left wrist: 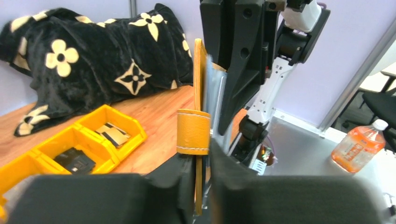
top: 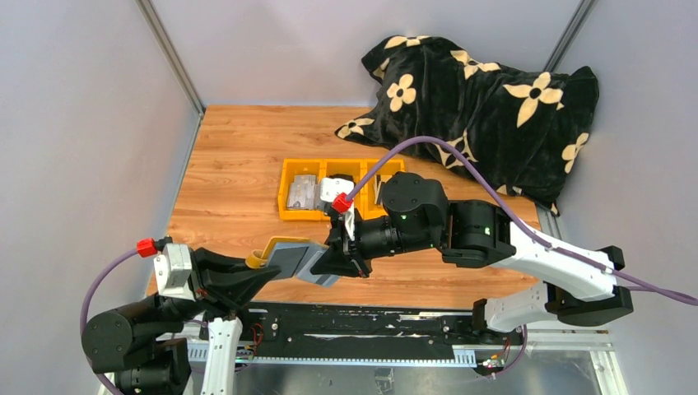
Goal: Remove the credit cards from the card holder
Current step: Open the card holder.
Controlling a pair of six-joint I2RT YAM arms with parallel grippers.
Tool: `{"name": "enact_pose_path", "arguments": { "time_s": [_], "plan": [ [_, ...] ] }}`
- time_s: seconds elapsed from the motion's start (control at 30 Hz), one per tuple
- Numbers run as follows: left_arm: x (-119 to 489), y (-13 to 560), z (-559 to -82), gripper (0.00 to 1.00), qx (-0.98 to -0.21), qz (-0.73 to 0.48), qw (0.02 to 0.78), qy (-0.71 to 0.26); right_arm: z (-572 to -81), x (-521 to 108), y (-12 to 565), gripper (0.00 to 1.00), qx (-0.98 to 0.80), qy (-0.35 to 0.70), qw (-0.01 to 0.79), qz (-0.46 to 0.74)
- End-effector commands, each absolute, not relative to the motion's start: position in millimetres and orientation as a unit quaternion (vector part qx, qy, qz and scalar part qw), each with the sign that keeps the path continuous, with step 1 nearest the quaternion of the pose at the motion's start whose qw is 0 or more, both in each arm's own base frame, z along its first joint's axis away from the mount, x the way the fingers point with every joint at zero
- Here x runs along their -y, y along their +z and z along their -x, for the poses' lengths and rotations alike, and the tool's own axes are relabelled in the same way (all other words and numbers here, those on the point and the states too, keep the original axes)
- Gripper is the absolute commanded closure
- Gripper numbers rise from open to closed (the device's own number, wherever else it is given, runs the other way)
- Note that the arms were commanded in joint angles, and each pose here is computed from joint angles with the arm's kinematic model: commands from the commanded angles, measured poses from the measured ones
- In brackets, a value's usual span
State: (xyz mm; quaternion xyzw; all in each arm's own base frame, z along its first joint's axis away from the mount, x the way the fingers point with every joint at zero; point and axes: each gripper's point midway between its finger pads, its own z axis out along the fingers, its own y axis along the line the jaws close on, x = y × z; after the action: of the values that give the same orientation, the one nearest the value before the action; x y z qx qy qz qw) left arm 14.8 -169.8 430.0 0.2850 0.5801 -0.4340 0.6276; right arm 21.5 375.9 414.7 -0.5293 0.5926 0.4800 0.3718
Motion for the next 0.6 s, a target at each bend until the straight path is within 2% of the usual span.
{"name": "enact_pose_path", "arguments": {
  "time_s": [0.0, 0.07, 0.13, 0.43, 0.5, 0.57],
  "plan": [
    [167, 428, -26, 0.7, -0.588, -0.277, 0.627, -0.43, -11, -365, 433, 0.96, -0.567, 0.509, 0.362, 0.538],
    [167, 424, -29, 0.5, -0.593, -0.273, 0.621, -0.434, -8, -365, 435, 1.0, -0.56, 0.518, 0.359, 0.538],
    [167, 421, -31, 0.46, -0.595, -0.272, 0.619, -0.435, -7, -365, 436, 1.0, -0.555, 0.528, 0.359, 0.533],
    [167, 419, -34, 0.44, -0.604, -0.248, 0.604, -0.458, -8, -374, 434, 1.0, -0.557, 0.561, 0.337, 0.512],
    [169, 420, -30, 0.4, -0.603, -0.25, 0.598, -0.465, -11, -378, 432, 1.0, -0.567, 0.559, 0.332, 0.505],
    [170, 419, -24, 0.31, -0.601, -0.257, 0.594, -0.469, -16, -383, 431, 1.0, -0.583, 0.554, 0.333, 0.493]
  ]
}}
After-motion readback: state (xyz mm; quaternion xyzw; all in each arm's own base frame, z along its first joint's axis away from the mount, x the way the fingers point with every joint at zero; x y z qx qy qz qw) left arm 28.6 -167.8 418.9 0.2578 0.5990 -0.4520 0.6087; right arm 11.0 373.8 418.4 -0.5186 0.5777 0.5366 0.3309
